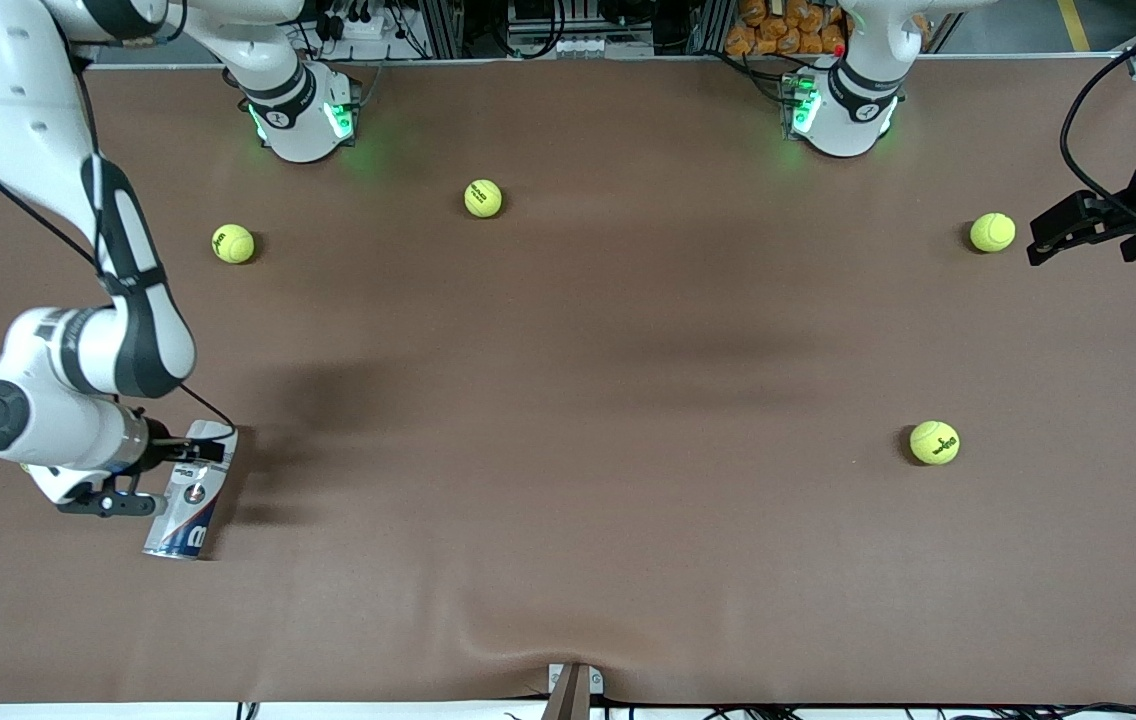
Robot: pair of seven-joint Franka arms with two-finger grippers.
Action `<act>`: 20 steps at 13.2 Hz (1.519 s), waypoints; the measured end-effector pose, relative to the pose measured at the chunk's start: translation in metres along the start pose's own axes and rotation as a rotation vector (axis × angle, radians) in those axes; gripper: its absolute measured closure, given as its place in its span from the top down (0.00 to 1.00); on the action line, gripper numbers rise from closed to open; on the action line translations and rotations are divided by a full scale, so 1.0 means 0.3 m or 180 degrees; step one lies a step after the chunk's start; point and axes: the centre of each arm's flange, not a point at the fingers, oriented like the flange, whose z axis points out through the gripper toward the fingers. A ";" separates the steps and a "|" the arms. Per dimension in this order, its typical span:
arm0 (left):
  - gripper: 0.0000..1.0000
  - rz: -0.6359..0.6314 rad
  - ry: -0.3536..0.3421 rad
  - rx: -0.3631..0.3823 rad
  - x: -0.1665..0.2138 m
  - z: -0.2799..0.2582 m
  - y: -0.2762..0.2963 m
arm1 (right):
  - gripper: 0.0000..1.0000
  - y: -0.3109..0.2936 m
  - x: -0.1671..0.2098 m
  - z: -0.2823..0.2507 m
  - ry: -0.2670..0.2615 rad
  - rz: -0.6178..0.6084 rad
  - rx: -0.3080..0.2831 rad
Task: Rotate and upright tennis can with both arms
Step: 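Lift the tennis can with the right gripper and carry it to mid-table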
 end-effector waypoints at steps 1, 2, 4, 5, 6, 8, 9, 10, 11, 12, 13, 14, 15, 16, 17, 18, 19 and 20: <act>1.00 0.0001 -0.0002 0.0000 0.001 0.001 0.000 | 1.00 0.027 0.006 0.061 0.0042 0.0034 0.0001; 1.00 0.0001 -0.0002 0.0000 0.001 0.001 0.001 | 1.00 0.047 0.006 0.115 0.0039 0.0061 0.0002; 1.00 -0.0001 0.0001 0.0000 0.001 0.000 -0.001 | 1.00 0.054 0.002 0.169 0.0004 0.0071 0.0005; 1.00 -0.0003 0.0007 -0.0001 0.001 -0.003 -0.002 | 0.91 0.050 0.004 0.170 0.0007 0.0066 0.0009; 1.00 -0.0004 0.0017 -0.0001 0.001 -0.007 -0.002 | 0.78 0.048 0.009 0.164 0.0020 0.0063 0.0011; 1.00 -0.0014 0.0032 -0.0003 0.002 -0.014 -0.008 | 0.64 0.037 0.021 0.146 0.0057 0.0028 0.0018; 1.00 -0.0026 0.0038 -0.0004 0.002 -0.017 -0.015 | 0.63 0.022 0.033 0.125 0.0099 -0.0051 0.0018; 1.00 -0.0046 0.0042 -0.0004 0.003 -0.019 -0.026 | 0.61 0.004 0.047 0.089 0.0159 -0.0193 0.0017; 1.00 -0.0073 0.0044 -0.0005 0.004 -0.019 -0.042 | 0.55 -0.012 0.058 0.043 0.0229 -0.0358 0.0015; 1.00 -0.0098 0.0043 -0.0005 0.004 -0.019 -0.056 | 0.48 -0.033 0.070 -0.016 0.0311 -0.0537 0.0009; 1.00 -0.0112 0.0043 -0.0006 0.005 -0.019 -0.065 | 0.45 -0.072 0.076 -0.084 0.0381 -0.0710 0.0002; 1.00 -0.0114 0.0043 -0.0006 0.005 -0.019 -0.066 | 0.45 -0.135 0.075 -0.148 0.0420 -0.0874 0.0003; 1.00 -0.0110 0.0043 -0.0006 0.005 -0.019 -0.064 | 0.45 -0.231 0.064 -0.207 0.0423 -0.1065 0.0012; 1.00 -0.0107 0.0044 -0.0006 0.005 -0.019 -0.062 | 0.45 -0.359 0.043 -0.266 0.0415 -0.1321 0.0022; 1.00 -0.0106 0.0044 -0.0006 0.004 -0.020 -0.061 | 0.45 -0.510 0.012 -0.318 0.0431 -0.1653 0.0026; 1.00 -0.0105 0.0044 -0.0006 0.004 -0.020 -0.061 | 0.46 -0.672 -0.029 -0.356 0.0459 -0.2024 0.0025; 1.00 -0.0105 0.0044 -0.0006 0.004 -0.020 -0.061 | 0.46 -0.826 -0.078 -0.375 0.0483 -0.2418 0.0019; 1.00 -0.0105 0.0044 -0.0006 0.004 -0.020 -0.061 | 0.51 -0.967 -0.132 -0.374 0.0493 -0.2810 0.0011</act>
